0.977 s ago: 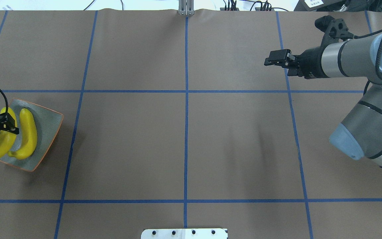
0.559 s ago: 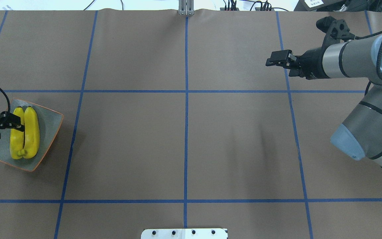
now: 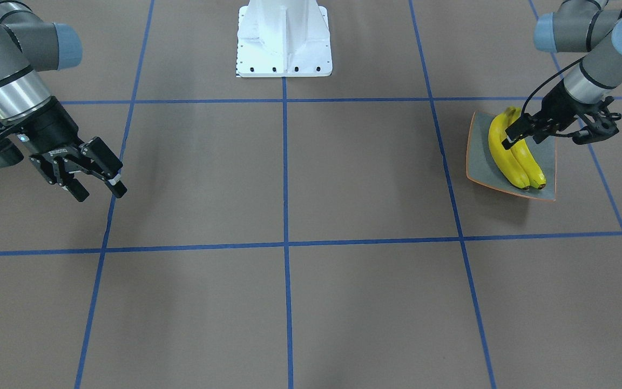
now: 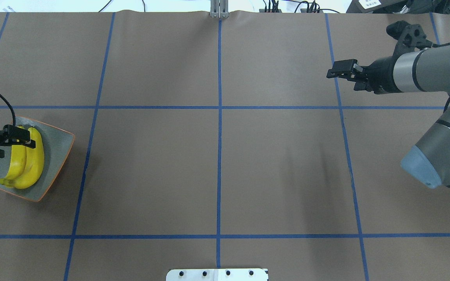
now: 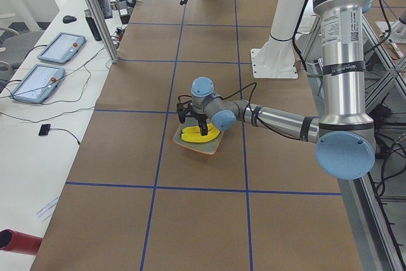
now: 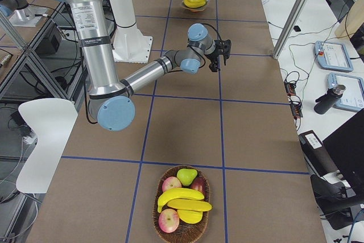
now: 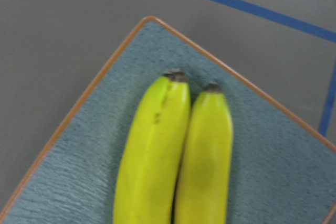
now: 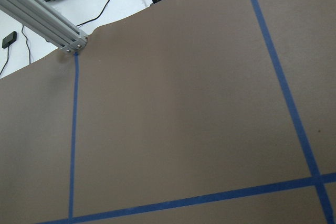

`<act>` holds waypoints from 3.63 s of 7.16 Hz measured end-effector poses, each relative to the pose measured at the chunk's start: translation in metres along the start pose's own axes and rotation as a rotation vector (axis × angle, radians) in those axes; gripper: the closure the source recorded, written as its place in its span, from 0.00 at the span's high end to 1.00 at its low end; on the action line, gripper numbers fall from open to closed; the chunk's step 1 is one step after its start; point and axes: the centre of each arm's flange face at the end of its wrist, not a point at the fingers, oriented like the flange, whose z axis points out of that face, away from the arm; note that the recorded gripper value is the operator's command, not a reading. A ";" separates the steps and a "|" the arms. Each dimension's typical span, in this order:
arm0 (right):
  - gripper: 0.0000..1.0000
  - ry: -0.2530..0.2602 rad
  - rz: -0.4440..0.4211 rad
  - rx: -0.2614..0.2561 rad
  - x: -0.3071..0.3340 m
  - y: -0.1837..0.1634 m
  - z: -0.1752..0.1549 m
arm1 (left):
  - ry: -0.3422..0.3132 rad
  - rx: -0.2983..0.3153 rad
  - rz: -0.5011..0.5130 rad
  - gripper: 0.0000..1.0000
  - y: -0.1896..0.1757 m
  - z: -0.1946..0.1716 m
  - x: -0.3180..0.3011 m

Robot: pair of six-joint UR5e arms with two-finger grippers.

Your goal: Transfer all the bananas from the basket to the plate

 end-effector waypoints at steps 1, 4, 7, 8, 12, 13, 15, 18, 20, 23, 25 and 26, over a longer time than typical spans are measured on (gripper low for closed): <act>1.00 0.032 -0.013 0.008 0.022 -0.008 -0.005 | 0.026 0.015 0.018 1.00 -0.006 -0.007 0.018; 1.00 0.223 -0.064 0.023 0.164 -0.041 -0.055 | 0.073 0.045 0.047 1.00 -0.036 -0.027 0.104; 1.00 0.430 -0.152 -0.030 0.323 -0.048 -0.120 | 0.083 0.051 0.053 1.00 -0.045 -0.036 0.140; 0.99 0.485 -0.189 -0.064 0.366 -0.046 -0.128 | 0.085 0.052 0.052 1.00 -0.046 -0.036 0.144; 0.99 0.702 -0.263 -0.163 0.464 -0.042 -0.137 | 0.116 0.056 -0.008 1.00 -0.051 -0.039 0.173; 0.99 0.729 -0.250 -0.174 0.476 -0.045 -0.130 | 0.118 0.056 -0.011 1.00 -0.050 -0.040 0.174; 0.98 0.739 -0.181 -0.182 0.488 -0.058 -0.112 | 0.123 0.056 -0.019 1.00 -0.049 -0.042 0.176; 0.93 0.733 -0.145 -0.211 0.489 -0.053 -0.098 | 0.127 0.056 -0.025 1.00 -0.048 -0.044 0.178; 0.71 0.746 -0.158 -0.238 0.498 -0.041 -0.098 | 0.128 0.056 -0.029 1.00 -0.047 -0.044 0.178; 0.00 0.743 -0.193 -0.258 0.500 -0.036 -0.099 | 0.134 0.057 -0.042 1.00 -0.046 -0.046 0.180; 0.00 0.731 -0.237 -0.274 0.497 -0.037 -0.100 | 0.147 0.056 -0.070 1.00 -0.043 -0.050 0.185; 0.00 0.722 -0.255 -0.274 0.493 -0.038 -0.102 | 0.154 0.054 -0.084 1.00 -0.042 -0.051 0.189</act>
